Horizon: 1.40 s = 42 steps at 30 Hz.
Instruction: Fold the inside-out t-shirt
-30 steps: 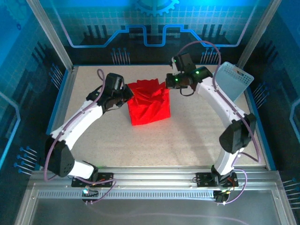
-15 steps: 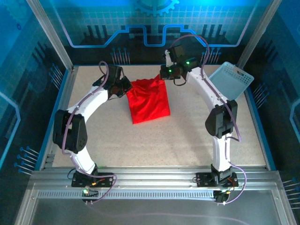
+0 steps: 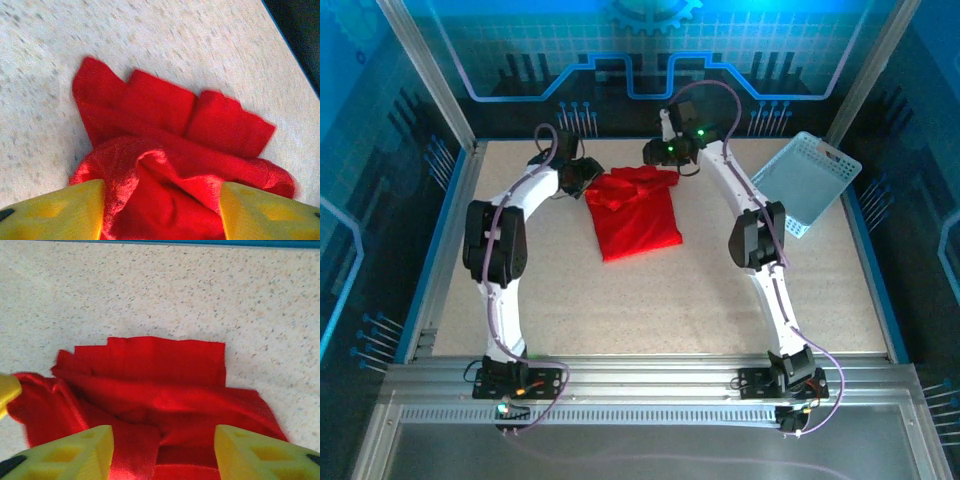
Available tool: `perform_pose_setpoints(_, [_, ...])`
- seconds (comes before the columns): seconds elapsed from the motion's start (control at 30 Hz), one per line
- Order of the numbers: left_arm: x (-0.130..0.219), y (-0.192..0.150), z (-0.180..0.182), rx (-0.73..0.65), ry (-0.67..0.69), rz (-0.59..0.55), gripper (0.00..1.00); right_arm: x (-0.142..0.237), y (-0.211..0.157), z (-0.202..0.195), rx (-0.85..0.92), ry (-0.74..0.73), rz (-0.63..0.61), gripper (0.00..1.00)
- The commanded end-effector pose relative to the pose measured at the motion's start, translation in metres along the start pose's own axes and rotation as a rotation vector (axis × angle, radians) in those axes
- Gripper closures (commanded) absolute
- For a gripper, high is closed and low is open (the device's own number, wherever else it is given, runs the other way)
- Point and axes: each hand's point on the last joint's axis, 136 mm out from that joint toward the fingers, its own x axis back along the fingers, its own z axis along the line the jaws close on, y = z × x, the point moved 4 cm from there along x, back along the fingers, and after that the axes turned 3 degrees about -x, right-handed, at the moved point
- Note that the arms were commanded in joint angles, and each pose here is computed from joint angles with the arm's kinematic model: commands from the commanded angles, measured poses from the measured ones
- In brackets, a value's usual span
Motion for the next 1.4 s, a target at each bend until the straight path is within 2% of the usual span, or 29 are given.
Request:
perform_pose_setpoints(0.0, [0.014,0.022,0.01,-0.012,0.065,0.003,0.31,0.021,0.014,-0.011,0.0,-0.001,-0.02,0.41])
perform_pose_setpoints(0.13, [0.049,0.008,0.002,-0.147,0.089,-0.024,0.3,0.034,-0.003,-0.008,0.086,-0.008,0.026,0.43])
perform_pose_setpoints(0.3, [0.067,-0.045,-0.009,-0.269,-0.003,0.001,0.38,0.041,-0.045,-0.004,0.195,-0.015,0.041,0.45])
perform_pose_setpoints(0.47, [0.037,-0.087,-0.023,-0.359,-0.002,0.115,0.45,0.016,-0.069,-0.017,0.176,-0.063,0.112,0.47])
perform_pose_setpoints(0.7, [-0.002,-0.104,-0.022,-0.341,0.004,0.194,0.48,-0.03,-0.088,-0.019,0.172,-0.049,0.202,0.5])
perform_pose_setpoints(0.83, [-0.014,-0.098,-0.024,-0.348,0.017,0.171,0.5,-0.044,-0.089,-0.017,0.159,-0.034,0.21,0.5])
perform_pose_setpoints(1.07, [-0.034,-0.064,-0.04,-0.335,0.0,0.099,0.57,-0.063,-0.079,-0.016,0.144,-0.042,0.206,0.5])
perform_pose_setpoints(1.37, [-0.061,-0.013,-0.035,-0.252,-0.01,0.055,0.58,-0.079,-0.047,-0.014,0.131,-0.022,0.105,0.51])
